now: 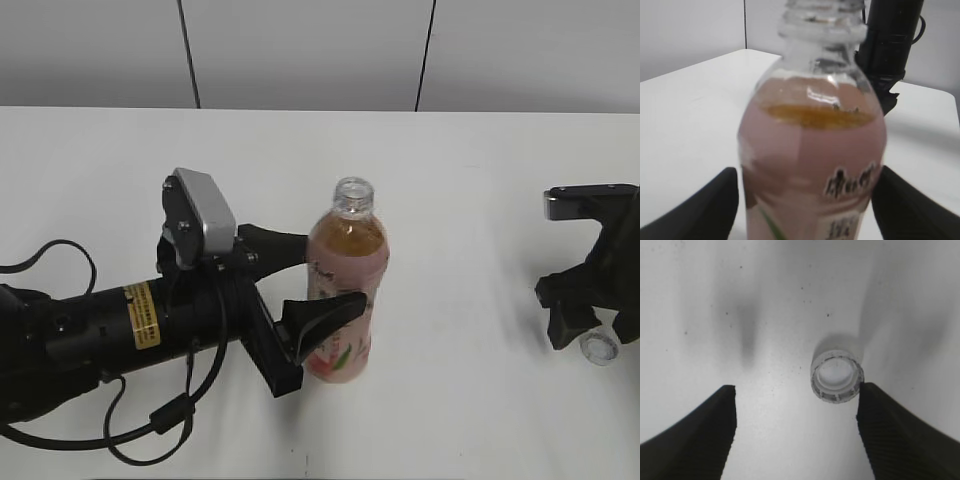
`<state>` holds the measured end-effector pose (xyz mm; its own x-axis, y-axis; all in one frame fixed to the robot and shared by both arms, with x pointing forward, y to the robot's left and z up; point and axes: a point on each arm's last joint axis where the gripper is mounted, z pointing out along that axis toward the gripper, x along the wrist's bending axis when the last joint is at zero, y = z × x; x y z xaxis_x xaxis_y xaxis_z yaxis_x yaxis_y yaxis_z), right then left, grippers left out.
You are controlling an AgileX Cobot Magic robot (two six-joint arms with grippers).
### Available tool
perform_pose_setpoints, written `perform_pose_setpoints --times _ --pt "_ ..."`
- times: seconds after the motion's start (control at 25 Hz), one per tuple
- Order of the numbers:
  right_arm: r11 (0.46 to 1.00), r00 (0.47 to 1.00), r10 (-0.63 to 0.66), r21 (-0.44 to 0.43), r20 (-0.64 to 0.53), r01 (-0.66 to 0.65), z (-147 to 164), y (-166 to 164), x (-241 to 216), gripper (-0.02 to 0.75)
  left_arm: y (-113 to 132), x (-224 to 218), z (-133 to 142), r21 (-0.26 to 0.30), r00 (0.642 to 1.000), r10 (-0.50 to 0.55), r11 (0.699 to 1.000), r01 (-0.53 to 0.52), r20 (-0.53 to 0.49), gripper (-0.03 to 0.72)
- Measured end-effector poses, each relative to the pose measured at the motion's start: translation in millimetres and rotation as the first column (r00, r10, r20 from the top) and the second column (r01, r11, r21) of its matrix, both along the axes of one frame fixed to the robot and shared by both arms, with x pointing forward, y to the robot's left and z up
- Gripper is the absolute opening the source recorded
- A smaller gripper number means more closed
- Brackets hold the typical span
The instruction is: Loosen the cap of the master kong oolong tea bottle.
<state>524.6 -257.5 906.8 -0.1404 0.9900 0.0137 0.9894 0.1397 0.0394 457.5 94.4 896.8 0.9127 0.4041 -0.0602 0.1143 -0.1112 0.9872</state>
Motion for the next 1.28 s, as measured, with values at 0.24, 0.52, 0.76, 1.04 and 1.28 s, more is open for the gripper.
perform_pose_setpoints --times 0.24,0.52,0.76,1.04,1.28 --pt "1.0 1.0 0.0 -0.001 -0.008 0.0 0 0 -1 0.571 0 0 0 0.002 1.0 0.004 1.0 -0.004 -0.002 0.557" --pt "1.0 1.0 0.0 0.0 -0.002 0.0 4 0 -2 0.571 0 0 -1 0.002 1.0 0.007 1.0 -0.007 -0.004 0.566" --pt "1.0 0.996 0.0 0.012 0.086 -0.001 30 -1 -4 0.571 8 -9 -8 0.028 0.999 0.022 0.999 -0.021 -0.045 0.566" --pt "1.0 0.991 0.0 0.019 0.132 -0.003 51 -1 -10 0.571 36 -26 -10 0.066 0.984 0.14 0.989 -0.133 -0.114 0.567" --pt "1.0 0.991 0.001 0.02 0.134 -0.004 62 -2 -17 0.571 73 -26 6 0.029 0.951 0.28 0.96 -0.278 -0.133 0.567"
